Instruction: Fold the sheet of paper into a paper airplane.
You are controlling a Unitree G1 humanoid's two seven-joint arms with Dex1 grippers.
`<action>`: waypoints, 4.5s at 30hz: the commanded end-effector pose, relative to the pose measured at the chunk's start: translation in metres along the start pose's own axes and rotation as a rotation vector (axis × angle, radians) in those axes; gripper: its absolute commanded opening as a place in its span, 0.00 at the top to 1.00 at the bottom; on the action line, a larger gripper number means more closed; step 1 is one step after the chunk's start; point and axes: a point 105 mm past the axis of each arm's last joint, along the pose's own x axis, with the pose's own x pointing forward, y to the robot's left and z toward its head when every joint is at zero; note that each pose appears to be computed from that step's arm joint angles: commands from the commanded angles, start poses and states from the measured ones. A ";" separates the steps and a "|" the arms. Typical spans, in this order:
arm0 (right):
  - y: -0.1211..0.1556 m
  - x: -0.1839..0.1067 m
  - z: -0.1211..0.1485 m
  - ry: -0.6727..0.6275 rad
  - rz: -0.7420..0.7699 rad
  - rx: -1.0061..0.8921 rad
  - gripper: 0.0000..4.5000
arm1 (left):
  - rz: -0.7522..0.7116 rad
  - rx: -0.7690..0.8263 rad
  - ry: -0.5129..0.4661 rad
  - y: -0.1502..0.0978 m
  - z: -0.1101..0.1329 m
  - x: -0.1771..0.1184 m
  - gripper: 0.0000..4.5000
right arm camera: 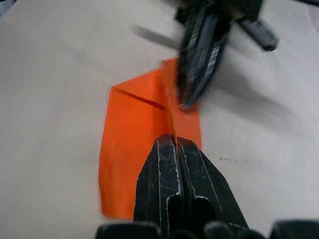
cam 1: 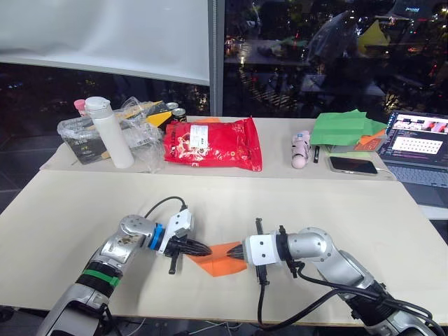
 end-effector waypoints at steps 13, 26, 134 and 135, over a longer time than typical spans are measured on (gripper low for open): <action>0.008 0.000 0.002 -0.035 0.075 0.254 1.00 | -0.052 0.085 0.070 -0.006 -0.011 0.010 1.00; 0.002 0.013 -0.013 -0.066 0.199 0.857 1.00 | -0.112 0.107 0.089 -0.019 -0.012 0.015 1.00; 0.012 0.010 -0.040 -0.007 0.053 1.130 0.99 | 0.106 0.010 -0.089 -0.001 0.005 0.003 1.00; 0.012 0.010 -0.040 -0.005 0.051 1.133 0.99 | 0.110 0.019 -0.067 0.000 0.000 0.003 1.00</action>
